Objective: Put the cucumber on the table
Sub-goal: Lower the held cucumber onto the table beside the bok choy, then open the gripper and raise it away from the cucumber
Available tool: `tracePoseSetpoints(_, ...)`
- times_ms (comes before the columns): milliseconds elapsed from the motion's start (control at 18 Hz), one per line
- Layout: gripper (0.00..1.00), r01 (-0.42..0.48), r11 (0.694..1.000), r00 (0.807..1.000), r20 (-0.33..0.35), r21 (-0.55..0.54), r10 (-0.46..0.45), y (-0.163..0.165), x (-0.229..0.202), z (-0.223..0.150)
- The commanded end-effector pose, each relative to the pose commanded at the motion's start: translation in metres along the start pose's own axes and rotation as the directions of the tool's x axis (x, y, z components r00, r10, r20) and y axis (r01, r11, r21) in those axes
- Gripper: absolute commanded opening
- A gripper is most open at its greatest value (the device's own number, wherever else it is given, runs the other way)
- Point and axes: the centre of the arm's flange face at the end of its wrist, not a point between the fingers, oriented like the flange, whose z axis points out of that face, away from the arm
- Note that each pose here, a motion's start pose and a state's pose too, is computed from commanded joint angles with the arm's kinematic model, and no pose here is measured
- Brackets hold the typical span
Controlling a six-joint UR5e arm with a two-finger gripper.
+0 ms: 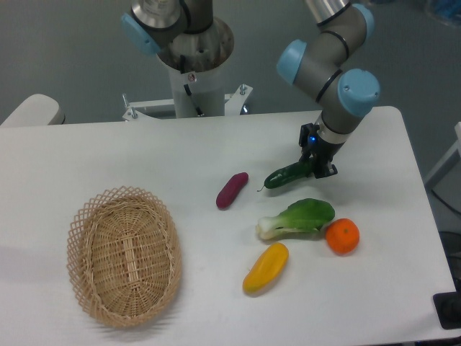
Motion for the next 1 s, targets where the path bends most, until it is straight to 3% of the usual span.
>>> tracePoseSetpoints(278,0.93,0.0,1.0,0.999,0.034,-0.017,0.0,-0.006,-0.011,-0.019)
tracePoseSetpoints(389,1.0,0.066,0.997,0.996,0.065,-0.027,-0.064,-0.01,-0.012,-0.036)
tracePoseSetpoints(556,1.0,0.204,0.978,0.972,0.127,-0.036,-0.198,-0.021,-0.023,-0.069)
tracePoseSetpoints(722,1.0,0.267,0.963,0.947,0.193,-0.036,-0.256,-0.03,-0.036,-0.105)
tracePoseSetpoints(833,1.0,0.337,0.941,0.92,0.221,-0.02,-0.324,-0.036,-0.044,-0.132)
tracePoseSetpoints(1000,1.0,0.386,0.923,0.893,0.253,-0.008,-0.371,-0.064,-0.056,-0.15)
